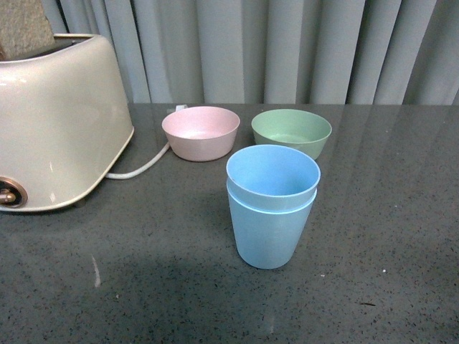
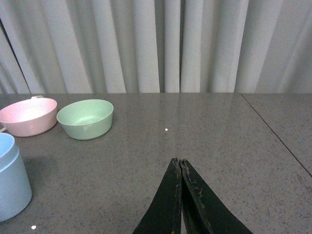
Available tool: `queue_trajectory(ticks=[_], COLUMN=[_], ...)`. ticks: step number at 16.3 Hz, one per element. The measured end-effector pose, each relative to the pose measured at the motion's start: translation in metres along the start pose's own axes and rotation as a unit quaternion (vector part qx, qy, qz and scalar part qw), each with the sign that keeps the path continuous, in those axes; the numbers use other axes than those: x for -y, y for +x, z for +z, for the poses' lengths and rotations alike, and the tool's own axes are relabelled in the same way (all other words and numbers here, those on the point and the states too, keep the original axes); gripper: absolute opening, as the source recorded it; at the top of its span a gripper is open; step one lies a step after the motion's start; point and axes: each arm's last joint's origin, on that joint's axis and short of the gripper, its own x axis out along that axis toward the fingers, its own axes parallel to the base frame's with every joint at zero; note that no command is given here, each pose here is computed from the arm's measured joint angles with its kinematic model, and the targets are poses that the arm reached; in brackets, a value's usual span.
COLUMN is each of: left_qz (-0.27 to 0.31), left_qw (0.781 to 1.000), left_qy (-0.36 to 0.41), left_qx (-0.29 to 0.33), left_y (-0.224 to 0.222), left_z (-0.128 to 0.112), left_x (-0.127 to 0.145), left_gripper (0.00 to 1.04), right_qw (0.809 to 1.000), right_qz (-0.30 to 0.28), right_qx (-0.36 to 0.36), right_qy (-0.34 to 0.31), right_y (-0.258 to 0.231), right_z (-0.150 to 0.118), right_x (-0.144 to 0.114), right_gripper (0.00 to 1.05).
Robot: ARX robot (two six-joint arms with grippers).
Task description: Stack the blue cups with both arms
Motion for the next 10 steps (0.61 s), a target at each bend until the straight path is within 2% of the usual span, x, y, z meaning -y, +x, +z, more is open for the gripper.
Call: queue_trajectory(ticks=[10], left_qz=[0.0], left_qw=[1.0], left_qy=[0.0], left_qx=[0.0], left_y=[0.0], left_z=[0.0], left_x=[0.0], left_gripper=[0.98], right_qw=[1.0], right_qz=[0.0], right_qx=[0.002], right_qy=[-0.001], right_y=[-0.0077], right_z=[-0.01], right_x=[0.0001], right_gripper=[0.02])
